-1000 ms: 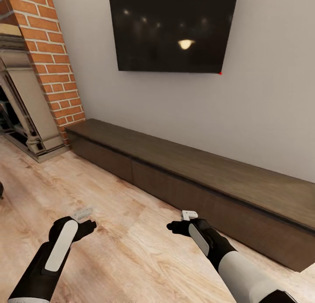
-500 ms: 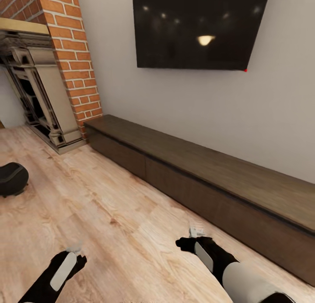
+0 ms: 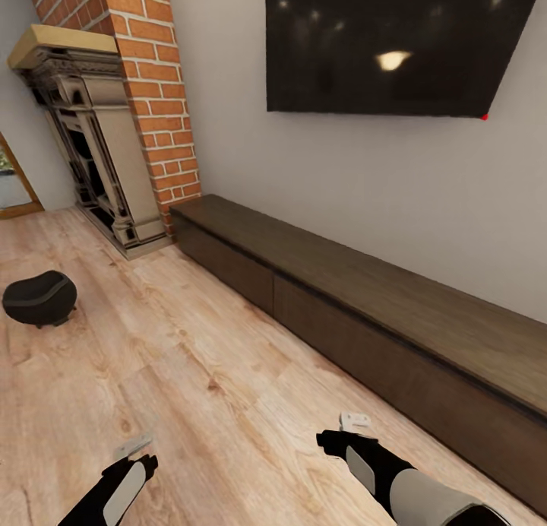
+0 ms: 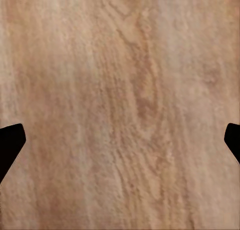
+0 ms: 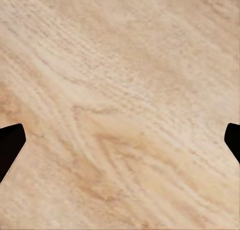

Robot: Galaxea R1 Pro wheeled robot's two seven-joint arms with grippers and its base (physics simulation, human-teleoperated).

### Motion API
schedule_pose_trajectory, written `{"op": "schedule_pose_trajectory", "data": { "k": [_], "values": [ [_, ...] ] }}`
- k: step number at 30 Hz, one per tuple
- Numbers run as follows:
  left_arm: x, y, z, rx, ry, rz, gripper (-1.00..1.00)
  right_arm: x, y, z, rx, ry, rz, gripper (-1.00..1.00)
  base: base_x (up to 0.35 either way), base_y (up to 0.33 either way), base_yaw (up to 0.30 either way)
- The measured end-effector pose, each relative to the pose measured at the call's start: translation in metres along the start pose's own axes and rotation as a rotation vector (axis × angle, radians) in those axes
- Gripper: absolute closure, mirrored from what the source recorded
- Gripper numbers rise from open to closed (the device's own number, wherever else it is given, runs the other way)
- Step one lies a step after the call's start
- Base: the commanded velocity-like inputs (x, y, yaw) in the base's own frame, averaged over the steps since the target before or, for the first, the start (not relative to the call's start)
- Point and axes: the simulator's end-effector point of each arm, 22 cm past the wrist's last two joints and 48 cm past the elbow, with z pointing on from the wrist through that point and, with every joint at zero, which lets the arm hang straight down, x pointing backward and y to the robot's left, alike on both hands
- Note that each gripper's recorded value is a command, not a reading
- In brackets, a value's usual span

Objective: Place each of the two pumpkins and all three candles from the living room inside a cabinet in the living room (use any cabinet), then make sure every cabinet is closed, and position the cauldron so it is next to a table in the living room.

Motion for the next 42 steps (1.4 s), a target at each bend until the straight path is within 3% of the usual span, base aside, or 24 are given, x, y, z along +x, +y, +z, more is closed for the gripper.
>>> {"op": "schedule_pose_trajectory", "data": {
  "k": [4, 10, 16, 42],
  "values": [
    [0.008, 0.006, 0.004, -0.014, 0.017, 0.006, -1.00, 0.004, -0.004, 0.001, 0.010, 0.005, -0.045, -1.00, 0.340, 0.000, 0.124],
    [0.010, 0.006, 0.004, -0.014, 0.022, 0.002, -1.00, 0.009, -0.005, 0.002, 0.015, 0.015, -0.059, -1.00, 0.187, 0.000, 0.066],
    [0.003, 0.005, 0.004, -0.013, -0.017, -0.025, -1.00, 0.007, -0.005, 0.002, 0.016, 0.011, -0.072, -1.00, 0.012, 0.000, 0.244],
    [-0.031, 0.000, -0.029, 0.030, -0.089, -0.074, -1.00, -0.050, 0.000, -0.037, 0.015, -0.116, -0.102, -1.00, 0.000, 0.000, 0.263]
  ]
}}
